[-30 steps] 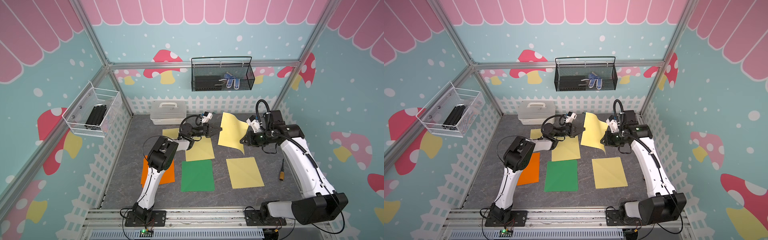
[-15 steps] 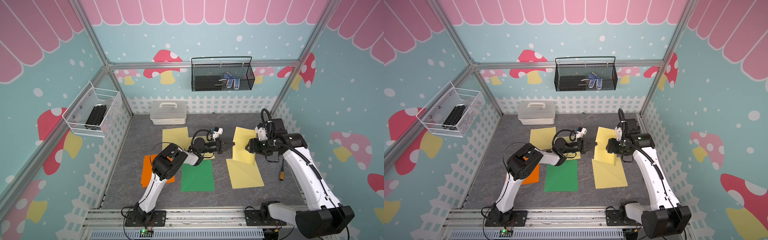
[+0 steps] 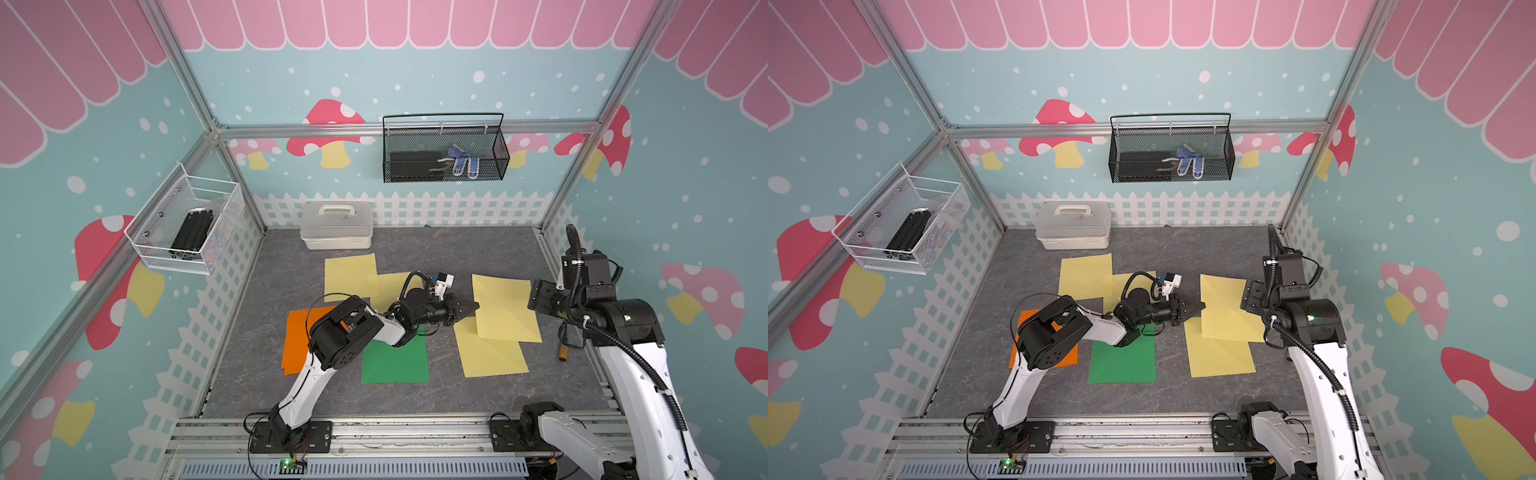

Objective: Sort the scattered colored papers by color
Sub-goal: Place the colored paper.

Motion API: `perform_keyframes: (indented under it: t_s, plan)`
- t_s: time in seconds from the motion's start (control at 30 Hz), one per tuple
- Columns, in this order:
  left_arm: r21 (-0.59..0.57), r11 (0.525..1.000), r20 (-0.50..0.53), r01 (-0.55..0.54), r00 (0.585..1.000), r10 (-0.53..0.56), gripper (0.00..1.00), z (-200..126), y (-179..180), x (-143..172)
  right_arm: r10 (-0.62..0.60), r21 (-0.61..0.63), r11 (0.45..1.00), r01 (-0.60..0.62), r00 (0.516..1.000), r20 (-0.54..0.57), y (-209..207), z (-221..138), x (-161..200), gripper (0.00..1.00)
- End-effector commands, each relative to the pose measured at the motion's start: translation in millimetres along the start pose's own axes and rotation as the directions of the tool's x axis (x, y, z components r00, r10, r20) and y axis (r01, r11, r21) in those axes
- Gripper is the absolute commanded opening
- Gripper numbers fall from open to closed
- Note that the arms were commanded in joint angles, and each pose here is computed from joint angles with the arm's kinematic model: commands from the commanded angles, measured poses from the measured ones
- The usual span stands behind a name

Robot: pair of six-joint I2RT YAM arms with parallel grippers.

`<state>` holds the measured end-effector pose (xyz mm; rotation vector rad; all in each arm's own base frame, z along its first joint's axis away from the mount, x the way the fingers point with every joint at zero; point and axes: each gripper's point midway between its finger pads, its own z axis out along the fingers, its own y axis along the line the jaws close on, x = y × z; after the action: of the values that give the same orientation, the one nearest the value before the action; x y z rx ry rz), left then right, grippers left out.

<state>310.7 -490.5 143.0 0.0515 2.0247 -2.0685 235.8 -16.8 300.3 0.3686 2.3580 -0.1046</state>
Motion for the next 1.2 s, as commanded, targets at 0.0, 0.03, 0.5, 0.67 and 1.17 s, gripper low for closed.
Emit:
perform_keyframes:
  t_s: [0.0, 0.03, 0.5, 0.67, 1.17]
  plan:
    - [-0.126, 0.991, 0.021, 0.034, 0.999, -0.032, 0.0, 3, 34, 5, 0.041, 0.036, 0.998, -0.042, 0.998, 0.037, -13, -16, 0, 0.78]
    - [-0.146, 0.988, 0.02, 0.047, 0.999, -0.044, 0.0, 3, 40, 8, 0.039, 0.022, 0.999, -0.04, 0.999, 0.028, -11, -15, 3, 0.79]
    - [-0.291, 0.953, 0.047, 0.089, 0.996, -0.079, 0.0, 4, 60, 42, 0.026, -0.08, 0.996, -0.03, 0.998, -0.059, 13, 20, 26, 0.79]
    - [-0.279, 0.957, 0.045, 0.085, 0.996, -0.075, 0.0, 4, 53, 44, 0.013, -0.09, 0.996, -0.019, 0.997, -0.07, 17, 26, 29, 0.79]
    - [-0.177, 0.982, -0.095, 0.061, 0.992, -0.079, 0.0, 22, -13, 54, -0.007, -0.083, 0.997, 0.0, 0.996, -0.084, 17, 34, 32, 0.8]
